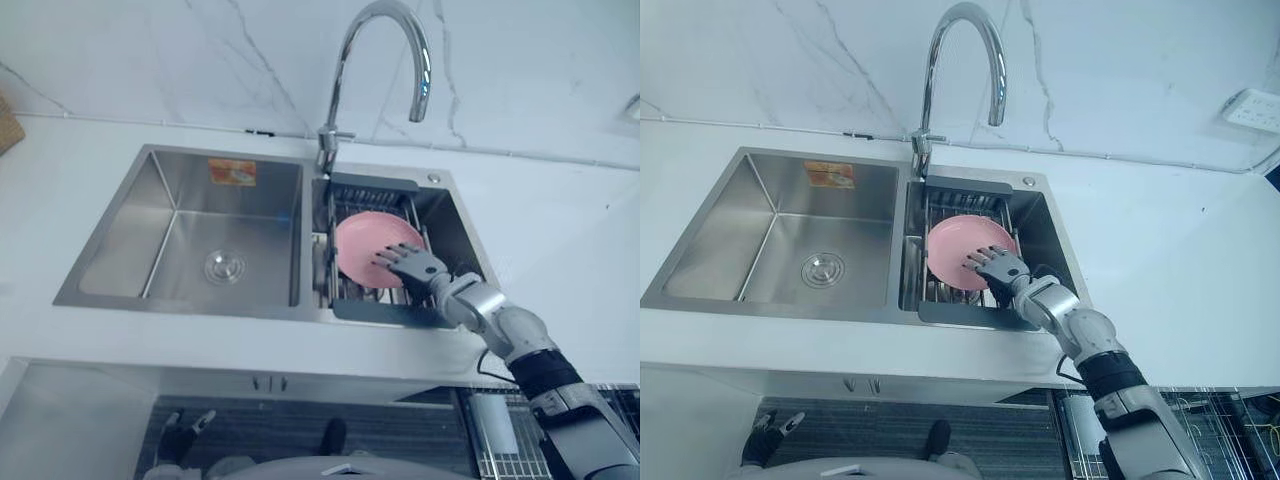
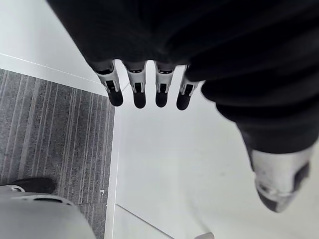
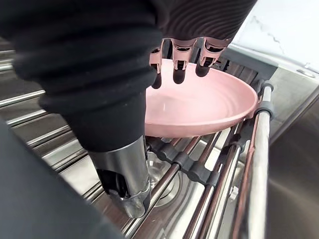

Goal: Walk over to the sink, pick up the cup, carry it to the dishwasher, place the cup inside the dishwasher, then close the dishwasher door

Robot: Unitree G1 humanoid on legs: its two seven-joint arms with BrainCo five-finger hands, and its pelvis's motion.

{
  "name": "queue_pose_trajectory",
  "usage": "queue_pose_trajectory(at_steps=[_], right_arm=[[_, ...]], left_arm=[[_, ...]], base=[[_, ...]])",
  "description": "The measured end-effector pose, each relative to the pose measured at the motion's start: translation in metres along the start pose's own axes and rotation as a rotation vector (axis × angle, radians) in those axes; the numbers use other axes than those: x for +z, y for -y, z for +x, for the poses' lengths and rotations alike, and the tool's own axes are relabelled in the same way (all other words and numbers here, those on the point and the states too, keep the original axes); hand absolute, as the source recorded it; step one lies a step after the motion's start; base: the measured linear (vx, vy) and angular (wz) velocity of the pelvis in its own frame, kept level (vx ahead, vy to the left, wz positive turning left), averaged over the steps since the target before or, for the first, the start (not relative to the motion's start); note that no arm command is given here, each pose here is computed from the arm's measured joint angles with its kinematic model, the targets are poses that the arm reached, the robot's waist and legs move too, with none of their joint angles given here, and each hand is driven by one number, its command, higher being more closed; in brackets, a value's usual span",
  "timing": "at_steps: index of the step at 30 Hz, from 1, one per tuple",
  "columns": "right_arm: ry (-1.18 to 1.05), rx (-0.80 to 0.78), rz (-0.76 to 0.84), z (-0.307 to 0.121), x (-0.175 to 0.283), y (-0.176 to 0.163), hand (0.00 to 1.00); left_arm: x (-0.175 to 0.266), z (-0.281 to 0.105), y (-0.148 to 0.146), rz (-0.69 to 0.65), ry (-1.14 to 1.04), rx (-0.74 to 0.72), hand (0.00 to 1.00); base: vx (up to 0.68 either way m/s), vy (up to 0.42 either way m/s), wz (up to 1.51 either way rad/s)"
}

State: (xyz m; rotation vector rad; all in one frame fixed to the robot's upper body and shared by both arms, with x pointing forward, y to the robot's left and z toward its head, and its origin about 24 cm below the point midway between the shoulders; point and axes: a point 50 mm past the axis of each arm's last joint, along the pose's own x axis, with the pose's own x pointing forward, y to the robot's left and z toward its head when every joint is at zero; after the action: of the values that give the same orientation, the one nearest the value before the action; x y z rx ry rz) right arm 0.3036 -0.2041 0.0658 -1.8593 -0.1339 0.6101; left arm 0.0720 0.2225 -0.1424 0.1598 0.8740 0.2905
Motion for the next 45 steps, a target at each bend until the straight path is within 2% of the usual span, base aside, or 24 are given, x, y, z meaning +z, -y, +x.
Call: queue_pose_trajectory(at_steps=[4, 5, 8, 30, 45], right_arm=[[-0.038, -0.010, 0.010, 0.001, -0.005, -0.001, 0.00], [-0.048, -0.005, 0.014, 0.001, -0.007, -0.002, 1.00], [-0.082, 0.004, 0.020, 0.001, -0.012, -0.008, 1.00], [-0.127, -0.283, -0.024, 0.004, -0.017, -0.006, 1.00], [-0.039, -0.526, 0.025, 0.001, -0.001, 0.035, 1.00]], left_arm=[[0.000, 0.000, 0.000, 0.001, -0.001, 0.001, 0.00], [0.000, 0.000, 0.000, 0.001, 0.000, 0.000, 0.00], [0.000, 0.000, 0.000, 0.004, 0.001, -0.002, 0.00], [0.004, 0.000, 0.000, -0.011, 0.044, 0.015, 0.00], [-0.001, -0.004, -0.005, -0.026, 0.052, 0.055, 0.00]], base=[[0.00, 0.000, 0.00], [0.01, 0.031, 0.04], [0.01, 0.027, 0.06], [0.00, 0.011, 0.02], [0.00, 0.004, 0.00]])
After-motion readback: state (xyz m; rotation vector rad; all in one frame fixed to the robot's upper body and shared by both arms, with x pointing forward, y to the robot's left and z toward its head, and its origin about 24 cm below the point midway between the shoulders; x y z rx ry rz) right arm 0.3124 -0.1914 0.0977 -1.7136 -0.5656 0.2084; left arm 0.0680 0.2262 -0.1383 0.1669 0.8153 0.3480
